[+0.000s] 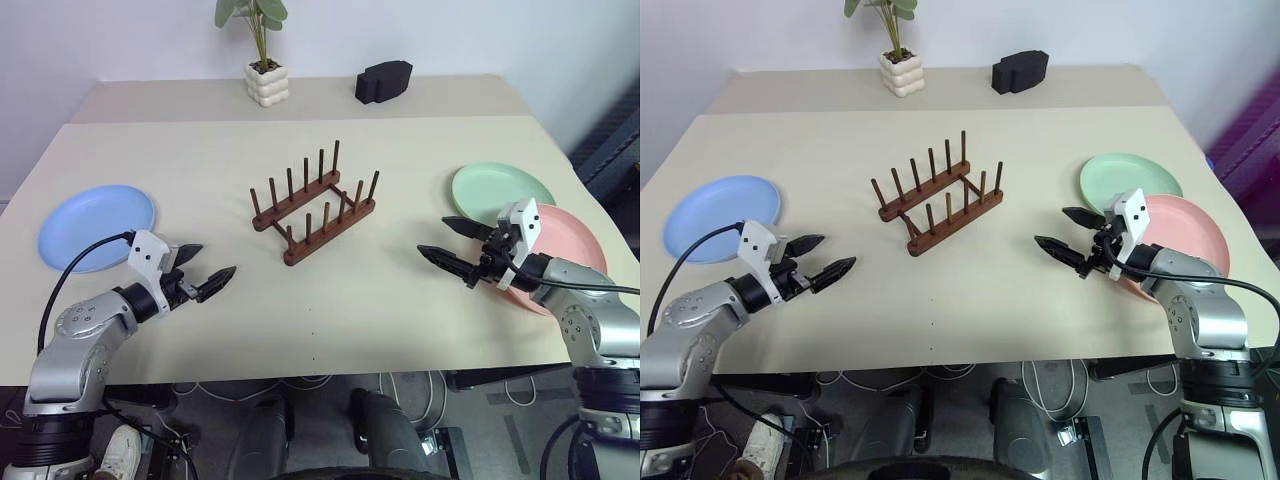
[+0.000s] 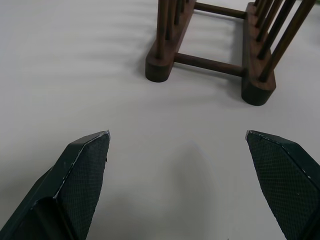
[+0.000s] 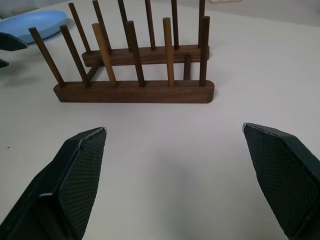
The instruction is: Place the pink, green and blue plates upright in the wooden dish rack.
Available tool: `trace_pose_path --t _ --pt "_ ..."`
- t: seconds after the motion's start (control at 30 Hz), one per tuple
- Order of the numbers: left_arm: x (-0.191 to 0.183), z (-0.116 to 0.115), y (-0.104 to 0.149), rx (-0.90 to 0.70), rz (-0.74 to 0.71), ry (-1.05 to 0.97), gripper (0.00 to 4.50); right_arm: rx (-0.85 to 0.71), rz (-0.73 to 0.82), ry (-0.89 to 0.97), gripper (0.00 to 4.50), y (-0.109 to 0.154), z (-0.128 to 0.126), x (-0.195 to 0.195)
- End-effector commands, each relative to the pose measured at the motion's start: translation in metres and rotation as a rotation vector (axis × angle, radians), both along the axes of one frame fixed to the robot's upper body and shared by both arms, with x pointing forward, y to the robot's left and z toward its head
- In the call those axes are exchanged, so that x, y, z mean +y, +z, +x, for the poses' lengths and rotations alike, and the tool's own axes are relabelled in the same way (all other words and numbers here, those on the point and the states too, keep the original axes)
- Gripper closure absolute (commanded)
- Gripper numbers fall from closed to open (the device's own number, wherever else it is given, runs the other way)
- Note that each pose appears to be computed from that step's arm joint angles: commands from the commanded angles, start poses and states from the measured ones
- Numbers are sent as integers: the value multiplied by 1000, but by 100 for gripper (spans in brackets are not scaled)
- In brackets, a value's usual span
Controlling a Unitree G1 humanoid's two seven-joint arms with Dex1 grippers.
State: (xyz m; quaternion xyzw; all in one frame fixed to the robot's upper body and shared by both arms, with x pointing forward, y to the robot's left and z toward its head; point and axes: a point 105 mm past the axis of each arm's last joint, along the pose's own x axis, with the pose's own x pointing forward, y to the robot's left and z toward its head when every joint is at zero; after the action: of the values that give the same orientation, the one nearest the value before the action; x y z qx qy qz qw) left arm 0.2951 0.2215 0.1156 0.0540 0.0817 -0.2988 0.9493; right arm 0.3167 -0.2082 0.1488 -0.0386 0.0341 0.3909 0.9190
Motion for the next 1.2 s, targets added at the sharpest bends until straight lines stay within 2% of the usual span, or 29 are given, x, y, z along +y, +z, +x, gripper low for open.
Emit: trace_pose_path --t 0.03,0.27,0.53,0.67,0.87,0.93,1.2 --pt "1 1 17 -52 8 -14 0 -46 2 10 5 7 1 5" --pt "-14 -2 17 -32 -23 -77 0 -83 17 -1 5 9 7 13" --pt "-32 -13 1 49 7 -166 0 -40 39 28 5 -5 -14 29" --pt "-46 -12 -9 65 33 -190 0 -26 52 47 5 -8 -17 37" --pt "-64 6 -30 58 84 -162 0 -33 66 63 5 -9 -17 52" --pt "-70 20 -30 45 58 -129 0 -35 73 63 5 -9 -19 54" --pt "-105 38 -47 59 52 -242 0 -33 87 56 5 -11 -33 63"
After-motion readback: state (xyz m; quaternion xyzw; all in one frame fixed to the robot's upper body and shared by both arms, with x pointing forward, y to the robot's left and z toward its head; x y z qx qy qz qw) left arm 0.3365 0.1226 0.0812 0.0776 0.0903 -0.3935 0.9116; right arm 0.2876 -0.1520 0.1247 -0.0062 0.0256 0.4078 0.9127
